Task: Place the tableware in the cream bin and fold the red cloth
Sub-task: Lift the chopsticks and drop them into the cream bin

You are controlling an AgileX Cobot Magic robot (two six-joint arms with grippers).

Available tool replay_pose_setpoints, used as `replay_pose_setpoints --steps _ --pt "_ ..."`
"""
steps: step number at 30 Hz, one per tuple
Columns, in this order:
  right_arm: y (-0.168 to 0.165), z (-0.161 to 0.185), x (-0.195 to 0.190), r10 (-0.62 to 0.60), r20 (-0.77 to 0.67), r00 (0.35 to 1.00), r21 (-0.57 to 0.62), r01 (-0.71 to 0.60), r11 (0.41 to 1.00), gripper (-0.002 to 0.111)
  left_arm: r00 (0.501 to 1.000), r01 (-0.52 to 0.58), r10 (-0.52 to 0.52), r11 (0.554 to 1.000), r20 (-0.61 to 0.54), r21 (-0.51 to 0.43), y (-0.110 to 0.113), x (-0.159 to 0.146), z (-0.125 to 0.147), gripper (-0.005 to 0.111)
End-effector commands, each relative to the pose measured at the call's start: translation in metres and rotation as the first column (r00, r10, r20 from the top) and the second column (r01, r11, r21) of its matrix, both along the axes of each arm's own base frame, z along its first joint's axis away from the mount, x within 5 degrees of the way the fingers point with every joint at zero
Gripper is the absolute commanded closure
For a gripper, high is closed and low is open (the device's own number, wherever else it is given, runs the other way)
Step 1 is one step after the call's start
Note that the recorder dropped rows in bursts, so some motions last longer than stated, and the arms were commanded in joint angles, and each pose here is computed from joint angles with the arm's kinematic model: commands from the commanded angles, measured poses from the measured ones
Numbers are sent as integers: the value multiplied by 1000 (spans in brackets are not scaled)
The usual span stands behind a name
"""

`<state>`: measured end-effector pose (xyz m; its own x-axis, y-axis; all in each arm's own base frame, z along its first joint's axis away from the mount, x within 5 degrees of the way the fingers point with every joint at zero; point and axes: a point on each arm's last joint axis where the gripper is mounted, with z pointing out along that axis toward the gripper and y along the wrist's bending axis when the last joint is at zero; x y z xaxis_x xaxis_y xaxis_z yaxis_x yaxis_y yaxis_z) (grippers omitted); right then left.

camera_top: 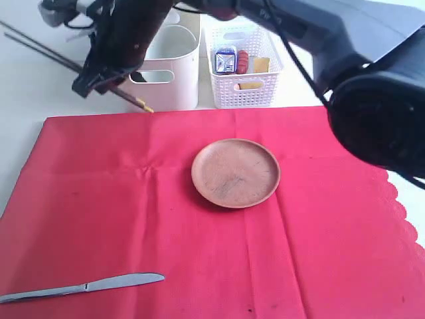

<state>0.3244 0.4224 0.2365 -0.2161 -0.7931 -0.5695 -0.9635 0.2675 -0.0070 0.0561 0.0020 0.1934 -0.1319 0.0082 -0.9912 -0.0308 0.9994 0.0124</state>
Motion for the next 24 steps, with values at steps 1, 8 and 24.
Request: replay_pose_setpoints --steps 1,8,24 --pt "-18 35 36 -171 65 983 235 152 960 108 1000 -1 1 1000 8 1 0 0 1 107" --pt "-44 45 95 -445 33 895 536 360 764 108 1000 -1 1 1000 8 1 0 0 1 107" --pt "-37 -19 116 -529 -80 845 545 481 687 28 1000 -1 1 1000 8 1 0 0 1 107"
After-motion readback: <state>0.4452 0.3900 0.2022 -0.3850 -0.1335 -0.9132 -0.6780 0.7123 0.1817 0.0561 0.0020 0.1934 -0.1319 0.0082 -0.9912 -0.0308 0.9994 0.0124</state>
